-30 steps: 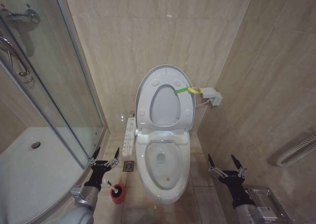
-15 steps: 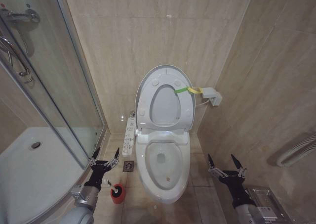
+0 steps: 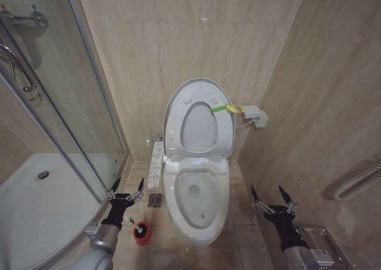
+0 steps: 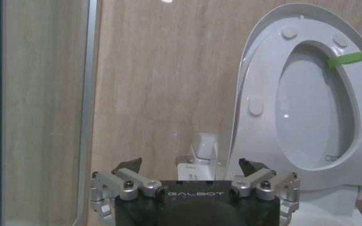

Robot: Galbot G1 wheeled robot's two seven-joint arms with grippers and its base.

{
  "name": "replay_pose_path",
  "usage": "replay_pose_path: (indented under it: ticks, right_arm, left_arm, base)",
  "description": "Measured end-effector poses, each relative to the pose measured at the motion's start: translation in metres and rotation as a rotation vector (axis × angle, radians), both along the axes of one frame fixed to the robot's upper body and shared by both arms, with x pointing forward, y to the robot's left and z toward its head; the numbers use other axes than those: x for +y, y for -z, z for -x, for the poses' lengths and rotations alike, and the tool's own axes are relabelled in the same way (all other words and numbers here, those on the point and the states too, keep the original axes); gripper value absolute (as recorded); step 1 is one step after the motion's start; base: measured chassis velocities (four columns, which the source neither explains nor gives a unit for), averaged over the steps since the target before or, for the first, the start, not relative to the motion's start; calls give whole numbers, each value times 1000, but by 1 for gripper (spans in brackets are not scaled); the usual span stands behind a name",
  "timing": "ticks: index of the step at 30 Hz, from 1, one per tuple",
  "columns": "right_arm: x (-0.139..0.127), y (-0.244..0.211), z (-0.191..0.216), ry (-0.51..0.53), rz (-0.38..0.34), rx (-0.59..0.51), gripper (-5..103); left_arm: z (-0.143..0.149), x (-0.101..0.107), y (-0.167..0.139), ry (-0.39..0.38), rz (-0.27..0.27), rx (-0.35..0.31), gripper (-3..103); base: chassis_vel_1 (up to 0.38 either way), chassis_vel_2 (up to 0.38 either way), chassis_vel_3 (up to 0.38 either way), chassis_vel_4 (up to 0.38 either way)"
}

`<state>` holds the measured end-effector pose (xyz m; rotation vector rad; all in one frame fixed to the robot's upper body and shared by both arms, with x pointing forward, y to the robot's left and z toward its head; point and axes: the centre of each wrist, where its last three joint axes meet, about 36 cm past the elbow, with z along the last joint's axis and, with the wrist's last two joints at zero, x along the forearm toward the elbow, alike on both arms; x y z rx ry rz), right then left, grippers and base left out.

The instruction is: Open the toilet lid, clean the toilet bowl with a toilet brush, close the toilet lid, and flush.

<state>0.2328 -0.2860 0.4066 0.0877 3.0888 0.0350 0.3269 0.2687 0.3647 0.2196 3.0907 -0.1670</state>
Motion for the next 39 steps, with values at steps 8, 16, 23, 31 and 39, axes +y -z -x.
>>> replay_pose_path:
  ticks: [8,16,23,31,39]
  right_arm:
    - [0,0,0,0,0,0,100]
    - [0,0,0,0,0,0,100]
    - [0,0,0,0,0,0,100]
    - [0,0,0,0,0,0,100]
    - [0,0,0,0,0,0,100]
  left_arm:
    - [0,0,0,0,0,0,100]
    - [0,0,0,0,0,0,100]
    - [0,0,0,0,0,0,100]
    - [0,0,0,0,0,0,100]
    - [0,0,0,0,0,0,100]
  base:
    - [0,0,0,0]
    - [0,0,0,0]
    - [0,0,0,0]
    - [0,0,0,0]
    - [0,0,0,0]
